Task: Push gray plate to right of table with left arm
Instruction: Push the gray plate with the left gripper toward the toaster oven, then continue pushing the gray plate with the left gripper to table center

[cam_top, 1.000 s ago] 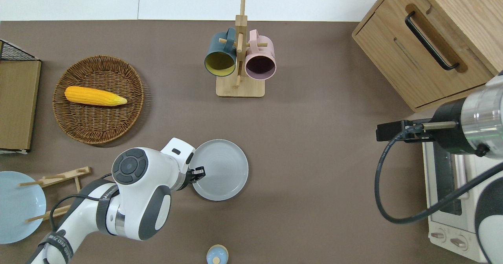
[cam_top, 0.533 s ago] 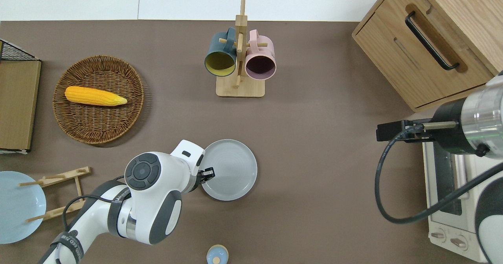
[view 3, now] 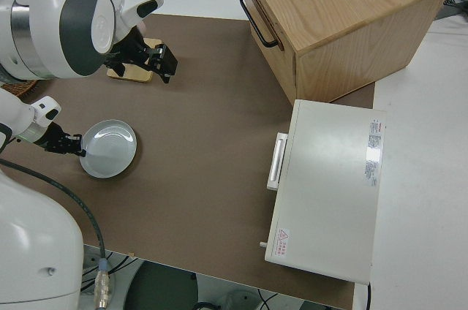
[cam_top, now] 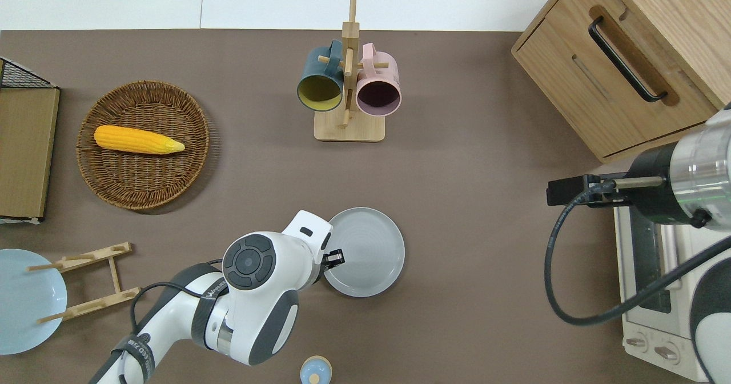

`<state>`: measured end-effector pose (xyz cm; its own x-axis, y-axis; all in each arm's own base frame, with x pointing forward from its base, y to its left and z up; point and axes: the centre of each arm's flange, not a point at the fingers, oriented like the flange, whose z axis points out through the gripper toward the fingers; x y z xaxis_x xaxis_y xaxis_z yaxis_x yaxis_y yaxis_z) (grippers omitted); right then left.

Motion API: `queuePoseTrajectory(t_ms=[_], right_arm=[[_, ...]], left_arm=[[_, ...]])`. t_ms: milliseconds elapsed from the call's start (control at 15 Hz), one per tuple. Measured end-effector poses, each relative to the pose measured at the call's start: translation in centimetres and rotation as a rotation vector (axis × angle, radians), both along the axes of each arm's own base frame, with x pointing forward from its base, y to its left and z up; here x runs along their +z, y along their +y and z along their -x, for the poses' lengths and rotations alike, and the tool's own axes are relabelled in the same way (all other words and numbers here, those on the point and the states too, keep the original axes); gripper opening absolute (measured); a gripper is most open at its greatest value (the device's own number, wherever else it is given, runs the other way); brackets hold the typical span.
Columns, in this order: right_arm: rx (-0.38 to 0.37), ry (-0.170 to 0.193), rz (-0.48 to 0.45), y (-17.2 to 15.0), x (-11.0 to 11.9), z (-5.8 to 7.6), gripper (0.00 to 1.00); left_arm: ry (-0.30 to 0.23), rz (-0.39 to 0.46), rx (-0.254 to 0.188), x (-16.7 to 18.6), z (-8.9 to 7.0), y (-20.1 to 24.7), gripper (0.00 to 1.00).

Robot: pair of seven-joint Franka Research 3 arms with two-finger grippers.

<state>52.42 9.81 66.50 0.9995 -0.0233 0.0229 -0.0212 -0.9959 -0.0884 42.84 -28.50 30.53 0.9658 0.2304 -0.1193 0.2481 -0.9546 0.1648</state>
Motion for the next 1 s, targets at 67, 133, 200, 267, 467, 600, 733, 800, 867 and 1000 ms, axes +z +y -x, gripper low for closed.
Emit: queuePoseTrajectory(t_ms=[67, 133, 200, 267, 467, 600, 733, 800, 867, 1000], right_arm=[[0.0, 0.0, 0.0, 0.0, 0.0, 0.0, 1.0], [0.0, 0.0, 0.0, 0.0, 0.0, 0.0, 1.0], [0.0, 0.0, 0.0, 0.0, 0.0, 0.0, 1.0], [0.0, 0.0, 0.0, 0.0, 0.0, 0.0, 1.0], [0.0, 0.0, 0.0, 0.0, 0.0, 0.0, 1.0], [0.0, 0.0, 0.0, 0.0, 0.0, 0.0, 1.0], [0.0, 0.0, 0.0, 0.0, 0.0, 0.0, 1.0], [0.0, 0.0, 0.0, 0.0, 0.0, 0.0, 1.0], [0.0, 0.0, 0.0, 0.0, 0.0, 0.0, 1.0], [0.0, 0.0, 0.0, 0.0, 0.0, 0.0, 1.0]], left_arm=[[-0.001, 0.005, 0.005, 0.0, 0.1, -0.5, 0.04], [-0.006, 0.01, 0.01, 0.0, 0.2, -1.0, 0.04], [-0.014, 0.016, 0.014, 0.0, 0.4, -1.7, 0.04], [-0.02, 0.022, 0.018, 0.0, 0.7, -2.3, 0.04], [-0.035, 0.045, 0.028, -0.2, 1.7, -4.6, 0.04], [-0.034, 0.056, 0.026, -0.4, 2.2, -5.8, 0.04], [-0.034, 0.062, 0.021, -0.3, 2.4, -6.6, 0.04], [-0.035, 0.063, 0.021, -0.2, 2.4, -6.9, 0.04], [-0.038, 0.063, 0.023, -0.1, 2.5, -7.1, 0.04], [-0.051, 0.056, 0.024, -0.2, 2.7, -7.8, 0.04]])
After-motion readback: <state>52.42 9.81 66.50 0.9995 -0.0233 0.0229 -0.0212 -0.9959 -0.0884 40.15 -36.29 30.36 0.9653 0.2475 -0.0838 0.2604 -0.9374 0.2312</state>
